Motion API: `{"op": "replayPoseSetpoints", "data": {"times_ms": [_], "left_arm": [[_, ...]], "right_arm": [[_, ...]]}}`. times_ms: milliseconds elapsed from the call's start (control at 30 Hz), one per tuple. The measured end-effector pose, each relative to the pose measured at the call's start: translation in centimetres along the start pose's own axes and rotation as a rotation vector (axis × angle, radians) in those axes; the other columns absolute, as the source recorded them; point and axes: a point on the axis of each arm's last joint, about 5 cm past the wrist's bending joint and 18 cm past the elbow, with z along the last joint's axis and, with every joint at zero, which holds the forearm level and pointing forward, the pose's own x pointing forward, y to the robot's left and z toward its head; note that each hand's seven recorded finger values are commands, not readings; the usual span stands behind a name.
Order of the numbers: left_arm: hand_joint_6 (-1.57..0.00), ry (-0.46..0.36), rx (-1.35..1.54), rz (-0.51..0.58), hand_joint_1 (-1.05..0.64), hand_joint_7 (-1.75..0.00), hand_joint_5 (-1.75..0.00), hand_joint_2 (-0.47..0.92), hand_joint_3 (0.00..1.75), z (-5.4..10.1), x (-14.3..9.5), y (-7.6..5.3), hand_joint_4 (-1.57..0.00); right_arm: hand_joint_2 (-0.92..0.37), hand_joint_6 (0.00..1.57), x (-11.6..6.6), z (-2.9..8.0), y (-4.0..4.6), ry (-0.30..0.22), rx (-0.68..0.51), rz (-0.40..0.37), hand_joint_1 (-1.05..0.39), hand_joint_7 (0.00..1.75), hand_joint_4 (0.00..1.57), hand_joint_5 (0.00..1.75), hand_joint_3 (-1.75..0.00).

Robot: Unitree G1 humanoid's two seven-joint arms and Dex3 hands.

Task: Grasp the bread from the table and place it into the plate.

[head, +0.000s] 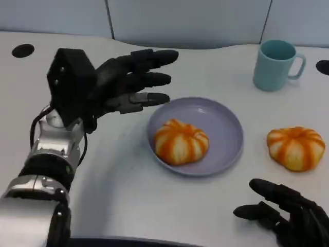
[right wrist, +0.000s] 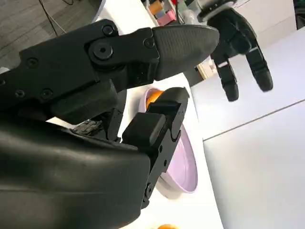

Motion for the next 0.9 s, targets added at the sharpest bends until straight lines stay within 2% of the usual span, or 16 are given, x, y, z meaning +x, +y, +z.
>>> {"op": "replayPoseSetpoints", "data": {"times_ms": [200,300,367,467,633,733,767,800,833,900], "left_arm": [[-0.51,-0.071,-0.145,0.060,-0.38,-0.05,-1.04,0.90,0.13,-0.9,-1.5,0.4,-0.15],[-0.53,-0.095,-0.202,0.079,-0.35,-0.04,-1.20,0.56,0.84,-1.3,-2.2,0.4,-0.13],[-0.54,-0.114,-0.258,0.088,-0.35,-0.04,-1.21,0.50,0.97,-1.6,-2.8,0.4,-0.13],[-0.54,-0.131,-0.324,0.104,-0.35,-0.04,-1.22,0.47,1.00,-1.9,-3.7,0.3,-0.15],[-0.56,-0.143,-0.415,0.119,-0.31,-0.06,-1.28,0.48,0.94,-2.2,-5.3,0.1,-0.15],[-0.57,-0.125,-0.457,0.157,-0.27,-0.12,-1.30,0.48,1.03,-2.5,-6.5,-0.4,-0.16],[-0.55,-0.113,-0.466,0.171,-0.27,-0.17,-1.31,0.48,1.05,-2.7,-7.0,-0.6,-0.15],[-0.48,-0.102,-0.474,0.184,-0.26,-0.32,-1.34,0.49,1.05,-2.8,-7.3,-0.8,-0.14],[-0.36,-0.094,-0.481,0.197,-0.26,-0.56,-1.35,0.50,1.05,-2.8,-7.7,-1.0,-0.13],[-0.29,-0.084,-0.495,0.213,-0.23,-0.74,-1.37,0.52,1.05,-3.0,-8.4,-1.4,-0.15]], "right_arm": [[-0.92,0.94,0.0,0.0,-0.02,0.002,-0.003,0.001,-0.77,0.01,0.66,0.85,-0.27],[-0.92,0.94,0.0,0.0,0.00,0.003,-0.007,-0.001,-0.77,0.00,0.66,0.85,-0.28],[-0.92,0.94,0.0,0.0,0.01,0.004,-0.009,-0.003,-0.76,0.00,0.65,0.85,-0.28],[-0.92,0.94,0.0,0.1,0.00,0.004,-0.009,-0.004,-0.76,0.00,0.65,0.86,-0.28],[-0.92,0.93,0.0,0.0,-0.02,0.003,-0.004,-0.005,-0.76,0.00,0.65,0.87,-0.28],[-0.92,0.92,0.0,0.1,0.00,0.005,-0.010,-0.005,-0.76,0.00,0.64,0.87,-0.29],[-0.92,0.91,0.0,0.1,-0.01,0.004,-0.012,-0.005,-0.75,0.00,0.63,0.87,-0.30],[-0.92,0.91,0.0,0.1,-0.02,0.003,-0.014,-0.006,-0.75,0.00,0.63,0.87,-0.30],[-0.92,0.90,0.0,0.0,-0.03,0.002,-0.016,-0.007,-0.75,0.00,0.62,0.87,-0.31],[-0.92,0.90,0.0,0.0,-0.07,0.002,-0.020,-0.008,-0.75,0.00,0.62,0.87,-0.31]]}}
